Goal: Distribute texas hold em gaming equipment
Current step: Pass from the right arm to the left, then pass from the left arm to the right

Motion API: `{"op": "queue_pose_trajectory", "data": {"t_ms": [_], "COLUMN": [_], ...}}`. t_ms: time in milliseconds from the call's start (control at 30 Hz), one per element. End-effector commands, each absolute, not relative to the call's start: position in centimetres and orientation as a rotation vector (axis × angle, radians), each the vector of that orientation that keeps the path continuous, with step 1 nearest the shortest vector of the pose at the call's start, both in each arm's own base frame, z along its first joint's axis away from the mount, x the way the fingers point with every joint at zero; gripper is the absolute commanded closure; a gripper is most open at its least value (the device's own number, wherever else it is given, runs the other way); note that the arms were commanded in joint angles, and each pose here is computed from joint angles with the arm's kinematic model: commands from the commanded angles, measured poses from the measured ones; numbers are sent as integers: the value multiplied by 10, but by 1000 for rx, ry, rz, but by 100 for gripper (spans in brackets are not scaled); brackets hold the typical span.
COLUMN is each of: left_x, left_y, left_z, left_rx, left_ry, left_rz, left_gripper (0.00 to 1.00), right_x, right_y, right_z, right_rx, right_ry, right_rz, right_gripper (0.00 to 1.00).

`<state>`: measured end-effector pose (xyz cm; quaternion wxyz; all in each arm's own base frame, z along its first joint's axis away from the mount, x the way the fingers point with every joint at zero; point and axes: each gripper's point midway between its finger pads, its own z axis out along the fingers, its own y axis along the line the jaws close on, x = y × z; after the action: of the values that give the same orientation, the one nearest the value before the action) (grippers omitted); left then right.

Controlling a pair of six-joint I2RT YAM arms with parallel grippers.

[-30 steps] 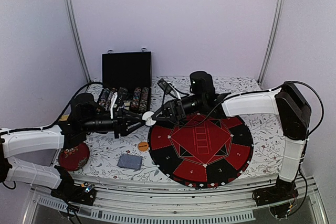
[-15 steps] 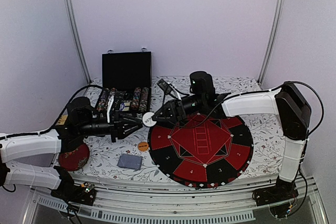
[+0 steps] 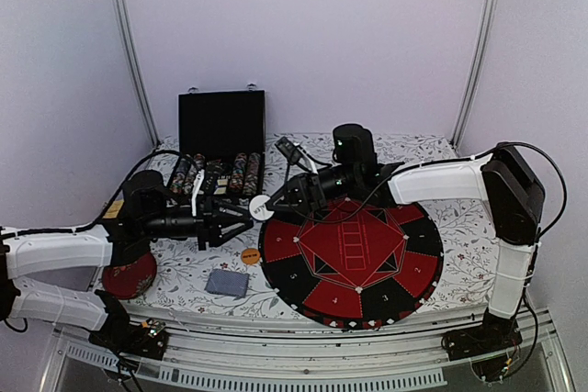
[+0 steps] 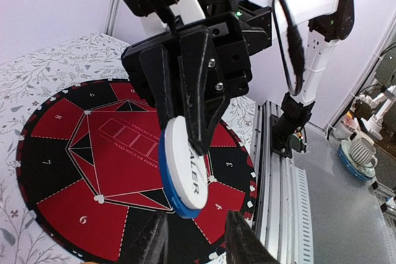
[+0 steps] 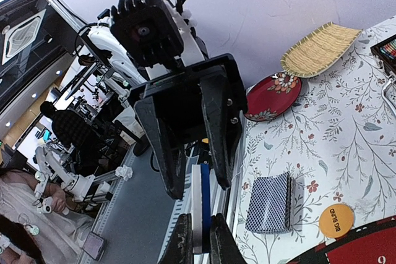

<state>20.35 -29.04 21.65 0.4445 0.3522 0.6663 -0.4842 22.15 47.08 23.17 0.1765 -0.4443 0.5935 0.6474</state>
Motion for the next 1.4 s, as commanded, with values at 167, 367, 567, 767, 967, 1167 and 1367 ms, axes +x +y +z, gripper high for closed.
{"op": "queue_pose_trajectory", "data": {"t_ms": [167,367,567,767,967,1167,1367], "left_x": [208,205,204,205,206,203,197], "left_y": [-299,-299,-300,-298,-298,-299,-298], "left_z": [229,231,230,225,225,222,221], "left_rx": [885,893,896,874,874,889,912], "left_ry": [1592,1564,1565,1590,1593,1599,1596], "left_rz": [-1231,-1241,-1251,-1239,-1241,-1255,-1267], "left_gripper": [68,90,100,100,100,100,100], "right_x": [207,208,211,218,220,218,220], "right_y": [476,477,479,480,483,481,474], "right_z": [252,247,243,245,242,245,244], "right_rx": [-1305,-1301,-1291,-1250,-1253,-1263,-1260], "right_ry": [1586,1599,1609,1620,1616,1600,1603], "right_rz": [1847,1846,1835,1774,1761,1757,1749], "right_gripper": [98,98,92,82,70,85,89]}}
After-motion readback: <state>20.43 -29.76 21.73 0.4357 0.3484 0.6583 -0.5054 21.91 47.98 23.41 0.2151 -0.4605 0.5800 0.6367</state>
